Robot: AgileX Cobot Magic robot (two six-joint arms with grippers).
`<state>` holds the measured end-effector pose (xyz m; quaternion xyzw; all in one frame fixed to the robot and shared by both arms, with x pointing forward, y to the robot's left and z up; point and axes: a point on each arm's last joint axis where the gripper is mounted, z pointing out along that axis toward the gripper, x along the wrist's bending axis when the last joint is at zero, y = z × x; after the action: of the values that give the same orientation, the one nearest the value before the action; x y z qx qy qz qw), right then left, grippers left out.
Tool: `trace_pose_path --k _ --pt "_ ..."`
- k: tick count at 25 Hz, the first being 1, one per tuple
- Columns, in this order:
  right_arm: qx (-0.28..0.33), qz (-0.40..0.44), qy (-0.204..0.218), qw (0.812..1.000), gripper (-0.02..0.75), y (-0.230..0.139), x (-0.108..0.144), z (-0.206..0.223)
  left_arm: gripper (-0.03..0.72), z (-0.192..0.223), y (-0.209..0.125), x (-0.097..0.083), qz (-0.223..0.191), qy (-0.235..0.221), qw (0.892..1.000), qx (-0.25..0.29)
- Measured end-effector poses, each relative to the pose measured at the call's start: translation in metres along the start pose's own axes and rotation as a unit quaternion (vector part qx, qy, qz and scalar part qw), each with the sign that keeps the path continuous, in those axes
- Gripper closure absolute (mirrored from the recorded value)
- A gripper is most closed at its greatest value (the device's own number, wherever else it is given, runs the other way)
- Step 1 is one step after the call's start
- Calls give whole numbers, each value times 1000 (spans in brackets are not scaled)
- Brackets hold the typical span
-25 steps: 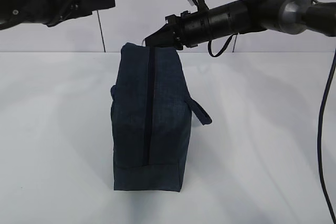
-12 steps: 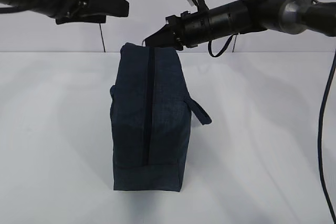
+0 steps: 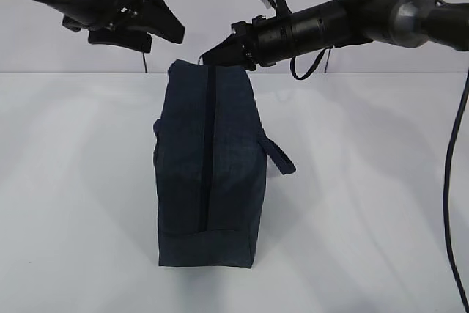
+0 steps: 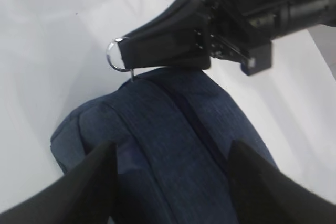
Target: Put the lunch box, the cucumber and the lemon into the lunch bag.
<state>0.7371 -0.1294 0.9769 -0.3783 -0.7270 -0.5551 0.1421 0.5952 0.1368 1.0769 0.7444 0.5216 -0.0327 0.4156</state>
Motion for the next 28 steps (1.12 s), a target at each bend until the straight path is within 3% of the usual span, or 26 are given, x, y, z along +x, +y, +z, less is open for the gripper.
trace_pose_path --k 9,16,22,28 --pt "-1 0 1 1000 718 0 0 0 245 32 2 20 -16 18 998 49" --pt "-2 -2 2 1000 718 0 0 0 284 44 4 28 -22 22 998 53" --pt "-3 -1 3 1000 718 1 0 0 433 45 6 29 -23 24 999 43" --pt "-3 -1 3 1000 718 1 1 0 464 53 4 32 -40 16 998 46"
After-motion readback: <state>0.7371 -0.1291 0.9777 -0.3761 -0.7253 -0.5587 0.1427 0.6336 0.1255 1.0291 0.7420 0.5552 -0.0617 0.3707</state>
